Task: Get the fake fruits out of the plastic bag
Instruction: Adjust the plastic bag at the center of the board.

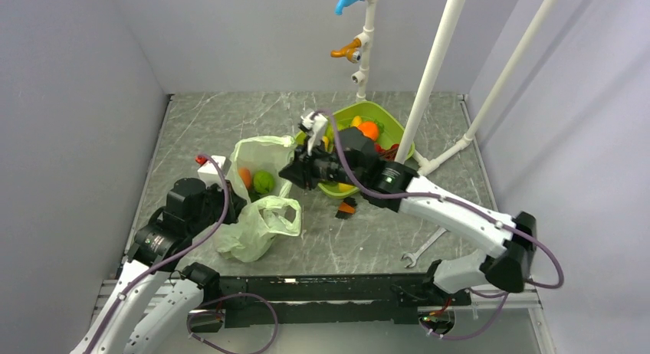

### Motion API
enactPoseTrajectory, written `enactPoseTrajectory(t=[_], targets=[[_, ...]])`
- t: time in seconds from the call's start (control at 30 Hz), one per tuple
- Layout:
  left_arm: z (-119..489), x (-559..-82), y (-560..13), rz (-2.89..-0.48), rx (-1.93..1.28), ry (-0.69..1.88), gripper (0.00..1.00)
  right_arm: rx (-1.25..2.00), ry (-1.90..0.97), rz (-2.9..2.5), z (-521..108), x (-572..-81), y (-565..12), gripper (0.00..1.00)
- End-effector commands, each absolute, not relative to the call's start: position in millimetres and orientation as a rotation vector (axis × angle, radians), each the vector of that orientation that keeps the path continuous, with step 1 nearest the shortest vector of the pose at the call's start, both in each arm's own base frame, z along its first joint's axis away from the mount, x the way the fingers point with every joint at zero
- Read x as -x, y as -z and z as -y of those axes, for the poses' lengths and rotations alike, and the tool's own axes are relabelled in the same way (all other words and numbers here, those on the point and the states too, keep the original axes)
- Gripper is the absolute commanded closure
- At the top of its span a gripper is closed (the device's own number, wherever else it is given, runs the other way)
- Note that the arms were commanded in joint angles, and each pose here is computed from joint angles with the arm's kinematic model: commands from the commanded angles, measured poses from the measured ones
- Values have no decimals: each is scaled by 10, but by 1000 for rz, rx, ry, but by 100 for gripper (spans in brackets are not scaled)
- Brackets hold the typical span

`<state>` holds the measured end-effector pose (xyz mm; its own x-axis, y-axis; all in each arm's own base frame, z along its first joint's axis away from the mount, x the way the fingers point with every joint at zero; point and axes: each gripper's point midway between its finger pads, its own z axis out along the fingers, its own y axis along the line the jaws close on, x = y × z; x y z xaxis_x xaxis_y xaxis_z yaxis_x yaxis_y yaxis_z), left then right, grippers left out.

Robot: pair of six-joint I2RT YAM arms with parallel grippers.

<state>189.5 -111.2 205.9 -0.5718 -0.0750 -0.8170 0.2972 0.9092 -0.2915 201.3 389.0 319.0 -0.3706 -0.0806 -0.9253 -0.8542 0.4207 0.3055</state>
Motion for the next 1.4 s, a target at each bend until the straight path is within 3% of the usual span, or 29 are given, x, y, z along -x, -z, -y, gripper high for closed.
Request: enactPoseTrajectory(t=[0.0, 0.17, 0.37, 0.6, 0.77, 1.03, 1.1, 1.27, 1.37], targets=[[1095, -1930, -2294, -2031, -154, 504, 100, 773, -1029, -1766, -4188, -2271, -3203, 99], [1078, -1901, -2341, -2019, -154, 505, 100, 841, -1041, -1731, -4584, -2280, -3045, 100], [1104, -1895, -2359, -2000, -141, 533, 100, 901, -884, -1794, -4862, -2324, -2352, 100], [1023, -1842, -2187, -2101, -60, 497, 100, 1023, -940, -1782, -4567, -1734, -1565, 100], [746, -1717, -2156, -2148, 103, 388, 100, 988, -867, -1797, -4241, -1613, -1060, 90], [811, -1338, -1976, -2309, 157, 489, 100, 837, -713, -1880, -4164, -1929, -1184, 82], [847, -1257, -1912, -2352, 132, 513, 100, 800, -748, -1882, -4193, -1952, -1360, 76], [920, -1205, -1834, -2367, 108, 568, 100, 782, -915, -1786, -4244, -1905, -1993, 34], [957, -1250, -1820, -2346, 102, 587, 100, 872, -987, -1673, -4251, -1757, -2334, 20]])
